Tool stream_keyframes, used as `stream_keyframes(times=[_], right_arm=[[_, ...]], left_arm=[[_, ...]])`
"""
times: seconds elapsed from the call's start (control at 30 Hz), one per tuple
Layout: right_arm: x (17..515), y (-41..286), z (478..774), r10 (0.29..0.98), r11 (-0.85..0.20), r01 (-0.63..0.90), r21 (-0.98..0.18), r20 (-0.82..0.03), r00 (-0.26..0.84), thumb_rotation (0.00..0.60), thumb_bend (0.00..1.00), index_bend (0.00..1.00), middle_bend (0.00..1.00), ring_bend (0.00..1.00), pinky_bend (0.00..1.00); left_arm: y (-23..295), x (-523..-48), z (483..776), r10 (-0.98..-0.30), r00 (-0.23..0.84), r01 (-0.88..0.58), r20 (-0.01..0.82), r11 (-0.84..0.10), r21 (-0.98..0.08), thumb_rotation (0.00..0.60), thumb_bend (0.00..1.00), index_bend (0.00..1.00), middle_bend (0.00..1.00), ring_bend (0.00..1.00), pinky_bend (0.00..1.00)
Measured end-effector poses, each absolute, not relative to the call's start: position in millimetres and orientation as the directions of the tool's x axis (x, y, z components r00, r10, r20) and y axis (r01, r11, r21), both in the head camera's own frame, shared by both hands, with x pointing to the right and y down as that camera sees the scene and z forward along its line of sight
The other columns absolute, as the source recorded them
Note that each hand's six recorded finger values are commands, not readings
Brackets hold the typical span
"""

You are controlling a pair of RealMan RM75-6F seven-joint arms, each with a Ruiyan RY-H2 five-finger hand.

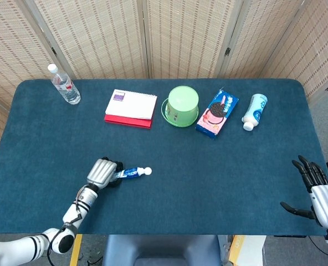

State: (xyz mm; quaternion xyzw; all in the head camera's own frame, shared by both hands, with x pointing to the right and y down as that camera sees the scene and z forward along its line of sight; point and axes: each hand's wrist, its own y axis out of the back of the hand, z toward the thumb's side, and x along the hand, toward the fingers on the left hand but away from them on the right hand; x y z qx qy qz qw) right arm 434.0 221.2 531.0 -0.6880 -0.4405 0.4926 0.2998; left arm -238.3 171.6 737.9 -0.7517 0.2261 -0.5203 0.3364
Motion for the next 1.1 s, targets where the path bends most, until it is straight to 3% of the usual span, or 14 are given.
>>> stream_keyframes(times=[0.23,0.47,0.77,1.1], right_arm=[[421,213,532,0.895,-0.446,0.305,-0.842,-0.408,0.182,0.578,0.0,0.0,0.0,0.0,0.0],[390,195,538,0.869,-0.482,0.295,-0.825,-0.406,0.283,0.578,0.0,0.0,0.0,0.0,0.0],[329,164,546,0.81,-0.528,0.274,-0.804,-0.379,0.447,0.578,0.0,0.0,0.0,0.0,0.0],[254,139,551,0.737,-0.556,0.262,-0.789,-0.322,0.594,0.578,0.0,0.0,0.0,0.0,0.0]], left_arm=[[169,-239,723,-0.695,0.443,-0.006,0.567,-0.634,-0.773,0.6,0.49,0.7,0.73,0.65,0.5],[155,-240,686,-0.7,0.557,-0.07,0.447,-0.576,-0.815,0.6,0.49,0.7,0.73,0.65,0.51],[138,-217,640,-0.677,0.651,-0.181,0.343,-0.577,-0.796,0.6,0.49,0.7,0.74,0.66,0.52],[135,-186,607,-0.645,0.708,-0.283,0.288,-0.633,-0.721,0.6,0.49,0.7,0.74,0.66,0.52]])
